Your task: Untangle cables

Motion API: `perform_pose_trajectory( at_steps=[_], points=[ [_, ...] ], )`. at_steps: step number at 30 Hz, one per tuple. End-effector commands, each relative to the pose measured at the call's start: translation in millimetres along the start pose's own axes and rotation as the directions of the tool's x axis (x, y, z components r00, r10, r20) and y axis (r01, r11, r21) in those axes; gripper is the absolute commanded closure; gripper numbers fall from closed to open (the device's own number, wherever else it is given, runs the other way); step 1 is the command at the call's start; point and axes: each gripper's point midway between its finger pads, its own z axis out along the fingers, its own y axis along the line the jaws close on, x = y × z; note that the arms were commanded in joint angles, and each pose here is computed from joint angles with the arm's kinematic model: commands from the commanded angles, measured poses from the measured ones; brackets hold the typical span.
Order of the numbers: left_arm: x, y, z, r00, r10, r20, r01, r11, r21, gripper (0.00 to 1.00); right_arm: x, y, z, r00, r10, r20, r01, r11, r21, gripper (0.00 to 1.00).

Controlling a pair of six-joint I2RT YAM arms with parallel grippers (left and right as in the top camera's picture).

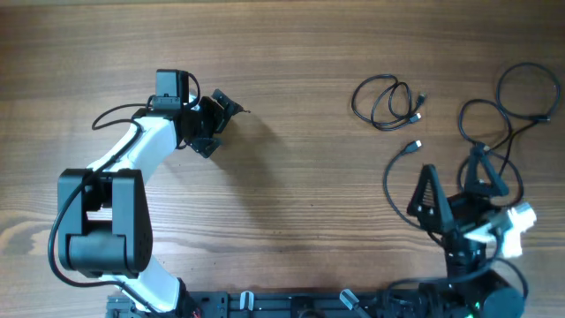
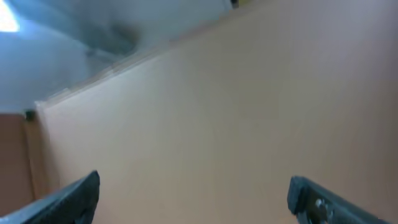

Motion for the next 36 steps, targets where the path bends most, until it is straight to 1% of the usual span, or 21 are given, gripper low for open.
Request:
perform_pose_trajectory(
  at_steps=[1,4,7,8,9,11,15,19,36],
  points=[
    [0,-7,-7,1.0,0.016,0.007,-0.016,1.0,0.022,0.0,9,-1,-8,0.999,-0.031,0.045,0.032,0.999,-0.028,0.0],
    [0,-7,-7,1.0,0.016,0.007,-0.016,1.0,0.022,0.0,21,-6,-7,0.999,-0.053,-0.003,0.053,0.999,-0.009,0.0],
    [0,-7,-7,1.0,0.016,0.007,-0.016,1.0,0.022,0.0,61,-24,-11,0.983,-0.065,-0.172,0.075,0.996,0.055,0.0],
    [0,-7,-7,1.0,0.016,0.007,-0.016,1.0,0.022,0.0,90,-36,-19,0.956,-0.045,-0.291,0.076,0.993,0.095,0.0],
    [0,-7,-7,1.0,0.016,0.007,-0.016,1.0,0.022,0.0,107,-43,-26,0.932,-0.029,-0.362,0.079,0.989,0.124,0.0],
    [0,-7,-7,1.0,0.016,0.007,-0.016,1.0,0.022,0.0,144,-62,-48,0.86,0.018,-0.51,0.103,0.973,0.207,0.0],
    [0,-7,-7,1.0,0.016,0.007,-0.016,1.0,0.022,0.0,143,-61,-47,0.838,-0.132,-0.53,0.229,0.966,0.122,0.0],
    [0,-7,-7,1.0,0.016,0.007,-0.016,1.0,0.022,0.0,143,-60,-47,0.816,-0.211,-0.539,0.297,0.952,0.076,0.0],
    [0,-7,-7,1.0,0.016,0.007,-0.016,1.0,0.022,0.0,143,-60,-47,0.815,-0.211,-0.539,0.296,0.952,0.075,0.0]
  ],
)
